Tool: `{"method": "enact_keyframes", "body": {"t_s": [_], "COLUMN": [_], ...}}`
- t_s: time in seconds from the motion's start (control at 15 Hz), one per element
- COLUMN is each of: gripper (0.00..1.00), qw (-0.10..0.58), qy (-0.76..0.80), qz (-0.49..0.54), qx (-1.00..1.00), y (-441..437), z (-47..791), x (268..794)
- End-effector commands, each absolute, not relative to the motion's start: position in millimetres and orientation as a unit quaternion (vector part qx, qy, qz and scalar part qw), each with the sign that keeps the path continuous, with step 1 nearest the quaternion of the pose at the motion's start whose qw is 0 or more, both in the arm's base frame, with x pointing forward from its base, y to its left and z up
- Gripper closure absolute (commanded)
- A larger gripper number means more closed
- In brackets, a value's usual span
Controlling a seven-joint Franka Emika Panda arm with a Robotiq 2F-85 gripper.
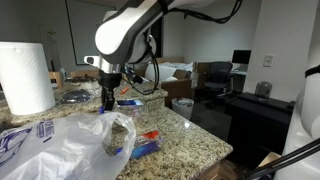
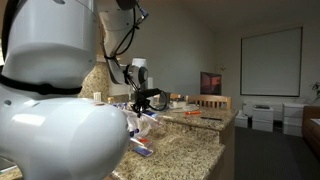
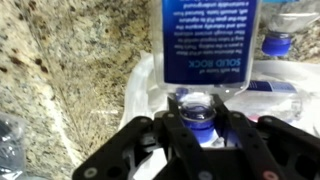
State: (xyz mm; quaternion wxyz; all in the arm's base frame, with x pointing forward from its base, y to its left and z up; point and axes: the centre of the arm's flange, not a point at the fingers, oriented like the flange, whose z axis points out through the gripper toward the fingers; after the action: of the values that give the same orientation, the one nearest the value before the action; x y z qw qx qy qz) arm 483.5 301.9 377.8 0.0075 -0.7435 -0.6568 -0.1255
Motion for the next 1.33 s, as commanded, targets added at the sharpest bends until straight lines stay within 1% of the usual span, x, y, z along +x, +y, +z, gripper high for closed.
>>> {"method": "enact_keyframes", "body": {"t_s": [0.0, 0.27, 0.53, 0.73, 0.93, 1.27], "gripper": [0.86, 0.86, 0.86, 0.86, 0.86, 0.86], "qw": [0.044, 0.080, 0.113, 0.120, 0.137, 0.183], "qy": [-0.699, -0.737, -0.753, -0.765, -0.779, -0.800], "qz": [-0.101, -0.040, 0.004, -0.018, -0.034, -0.055], "qx": [-0.706, -0.670, -0.648, -0.633, -0.611, -0.569], "y": [336.5, 393.6, 442.2, 469.5, 498.6, 531.2], "z": [386.5, 369.0, 343.9, 341.1, 345.8, 343.3], "x": [481.1, 492.5, 516.8, 530.3, 530.4, 525.7]}}
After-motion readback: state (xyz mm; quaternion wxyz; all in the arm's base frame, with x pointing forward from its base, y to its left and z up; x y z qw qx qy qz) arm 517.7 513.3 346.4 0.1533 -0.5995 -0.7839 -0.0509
